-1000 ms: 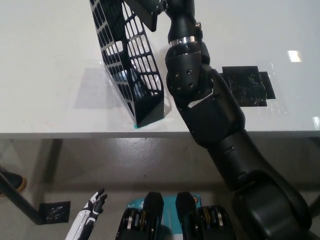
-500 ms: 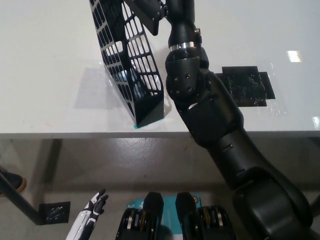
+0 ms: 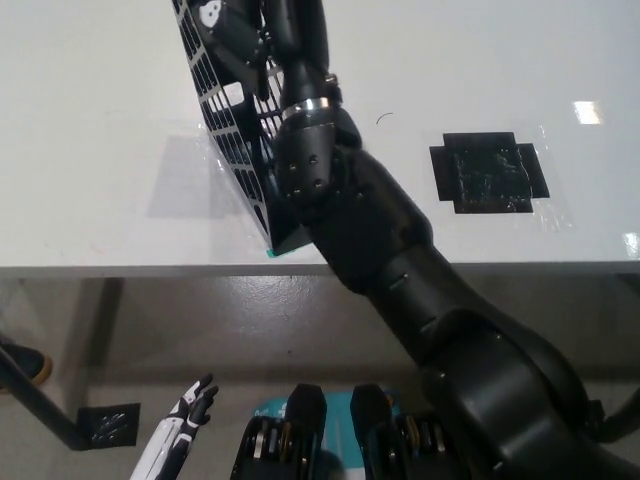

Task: A notebook is kept standing on the table on the right hand side and a black shelf is kept on the left hand side and the robot uses its right hand to grab the notebook and places it in the shelf

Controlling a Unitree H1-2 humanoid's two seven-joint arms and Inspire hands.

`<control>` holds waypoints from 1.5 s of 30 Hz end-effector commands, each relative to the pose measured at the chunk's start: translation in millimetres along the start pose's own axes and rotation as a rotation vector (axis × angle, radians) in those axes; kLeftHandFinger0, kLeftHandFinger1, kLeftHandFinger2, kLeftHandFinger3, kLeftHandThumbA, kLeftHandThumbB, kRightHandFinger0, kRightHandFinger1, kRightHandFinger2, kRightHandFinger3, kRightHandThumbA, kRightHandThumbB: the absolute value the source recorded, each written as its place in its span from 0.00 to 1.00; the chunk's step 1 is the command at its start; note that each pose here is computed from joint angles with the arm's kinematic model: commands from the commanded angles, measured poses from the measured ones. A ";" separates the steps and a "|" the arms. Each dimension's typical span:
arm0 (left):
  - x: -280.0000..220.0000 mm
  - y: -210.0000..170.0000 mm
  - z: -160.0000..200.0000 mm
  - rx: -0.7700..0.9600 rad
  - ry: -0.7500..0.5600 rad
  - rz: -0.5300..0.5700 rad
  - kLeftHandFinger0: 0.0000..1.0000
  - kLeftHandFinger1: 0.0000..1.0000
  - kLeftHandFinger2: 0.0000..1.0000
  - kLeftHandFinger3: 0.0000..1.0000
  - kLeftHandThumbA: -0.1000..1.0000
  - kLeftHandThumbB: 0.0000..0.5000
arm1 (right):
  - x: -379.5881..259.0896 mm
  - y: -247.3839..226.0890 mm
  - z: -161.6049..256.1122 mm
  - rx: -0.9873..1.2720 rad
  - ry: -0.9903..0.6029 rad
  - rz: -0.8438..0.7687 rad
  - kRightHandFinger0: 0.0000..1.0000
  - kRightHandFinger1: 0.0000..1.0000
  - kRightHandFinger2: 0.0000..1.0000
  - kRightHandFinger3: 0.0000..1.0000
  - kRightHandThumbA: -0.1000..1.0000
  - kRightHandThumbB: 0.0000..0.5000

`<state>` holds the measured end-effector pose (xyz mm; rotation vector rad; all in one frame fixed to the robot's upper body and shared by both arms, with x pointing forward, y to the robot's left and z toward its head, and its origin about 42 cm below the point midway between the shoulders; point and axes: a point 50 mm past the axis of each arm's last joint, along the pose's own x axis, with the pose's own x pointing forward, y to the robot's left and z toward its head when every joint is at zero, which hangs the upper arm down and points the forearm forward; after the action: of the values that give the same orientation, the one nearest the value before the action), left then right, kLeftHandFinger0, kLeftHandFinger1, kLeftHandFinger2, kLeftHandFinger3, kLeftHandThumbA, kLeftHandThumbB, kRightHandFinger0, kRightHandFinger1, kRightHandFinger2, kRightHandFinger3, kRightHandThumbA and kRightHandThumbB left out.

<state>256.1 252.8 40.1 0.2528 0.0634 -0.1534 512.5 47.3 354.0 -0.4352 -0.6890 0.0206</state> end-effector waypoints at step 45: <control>6.3 8.1 8.6 0.051 -0.047 0.010 1.00 1.00 1.00 1.00 1.00 0.15 | -47.7 -154.3 110.1 -0.005 -0.502 -0.096 1.00 1.00 1.00 1.00 1.00 0.72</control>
<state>257.4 254.4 39.2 0.2484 0.0761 -0.1511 474.1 10.5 386.4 -0.4190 -0.8818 0.0354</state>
